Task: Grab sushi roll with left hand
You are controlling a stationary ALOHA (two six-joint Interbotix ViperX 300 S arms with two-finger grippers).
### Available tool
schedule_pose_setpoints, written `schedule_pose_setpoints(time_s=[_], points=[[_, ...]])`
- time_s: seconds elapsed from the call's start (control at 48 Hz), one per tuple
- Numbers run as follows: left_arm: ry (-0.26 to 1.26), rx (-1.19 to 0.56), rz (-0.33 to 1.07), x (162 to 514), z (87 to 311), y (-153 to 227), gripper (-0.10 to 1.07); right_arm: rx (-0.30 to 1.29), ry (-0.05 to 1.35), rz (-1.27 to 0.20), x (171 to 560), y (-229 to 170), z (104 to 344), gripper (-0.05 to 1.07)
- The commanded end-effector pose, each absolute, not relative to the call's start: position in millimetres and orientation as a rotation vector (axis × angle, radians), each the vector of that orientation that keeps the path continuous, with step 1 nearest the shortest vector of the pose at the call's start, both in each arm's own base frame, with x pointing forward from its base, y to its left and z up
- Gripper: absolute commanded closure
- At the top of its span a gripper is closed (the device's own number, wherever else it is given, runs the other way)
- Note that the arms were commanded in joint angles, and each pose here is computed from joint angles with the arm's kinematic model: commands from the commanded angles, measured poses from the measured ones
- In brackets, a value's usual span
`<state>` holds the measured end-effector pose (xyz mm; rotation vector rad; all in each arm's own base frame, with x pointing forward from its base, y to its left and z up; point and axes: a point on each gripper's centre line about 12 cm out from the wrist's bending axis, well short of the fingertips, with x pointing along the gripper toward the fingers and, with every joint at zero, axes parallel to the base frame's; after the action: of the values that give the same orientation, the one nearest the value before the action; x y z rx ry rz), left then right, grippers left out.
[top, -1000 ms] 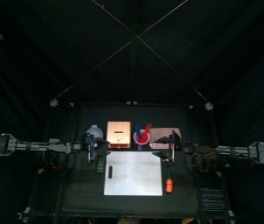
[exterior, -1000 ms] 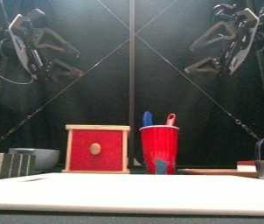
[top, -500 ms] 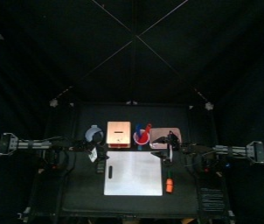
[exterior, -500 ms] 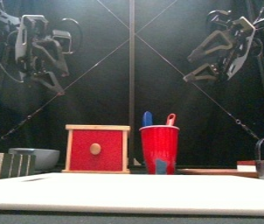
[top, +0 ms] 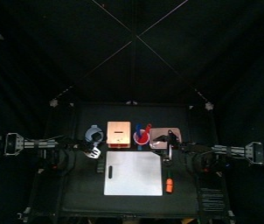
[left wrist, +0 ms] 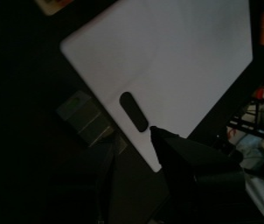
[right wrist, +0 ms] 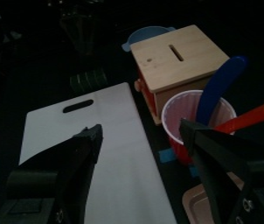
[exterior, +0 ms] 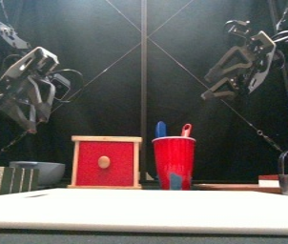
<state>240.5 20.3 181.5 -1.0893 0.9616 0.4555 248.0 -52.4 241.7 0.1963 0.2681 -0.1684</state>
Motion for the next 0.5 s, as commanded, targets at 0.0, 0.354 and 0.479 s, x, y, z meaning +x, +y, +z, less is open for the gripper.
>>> schedule_pose_setpoints(time_s=[0.0, 0.354, 0.479], points=[[0.937, -1.113, 0.475, 247.0, 192.0, 22.4, 0.21, 0.193, 0.256, -0.172, 247.8, -54.0, 244.5, 0.04], [1.019, -1.239, 0.658, 239.7, 176.2, 0.2, -0.04, 0.189, 0.283, -0.18, 243.1, -54.9, 234.4, 0.04], [1.039, -1.279, 0.728, 240.0, 168.1, -9.1, -0.04, 0.17, 0.287, -0.18, 242.8, -55.9, 234.1, 0.04]])
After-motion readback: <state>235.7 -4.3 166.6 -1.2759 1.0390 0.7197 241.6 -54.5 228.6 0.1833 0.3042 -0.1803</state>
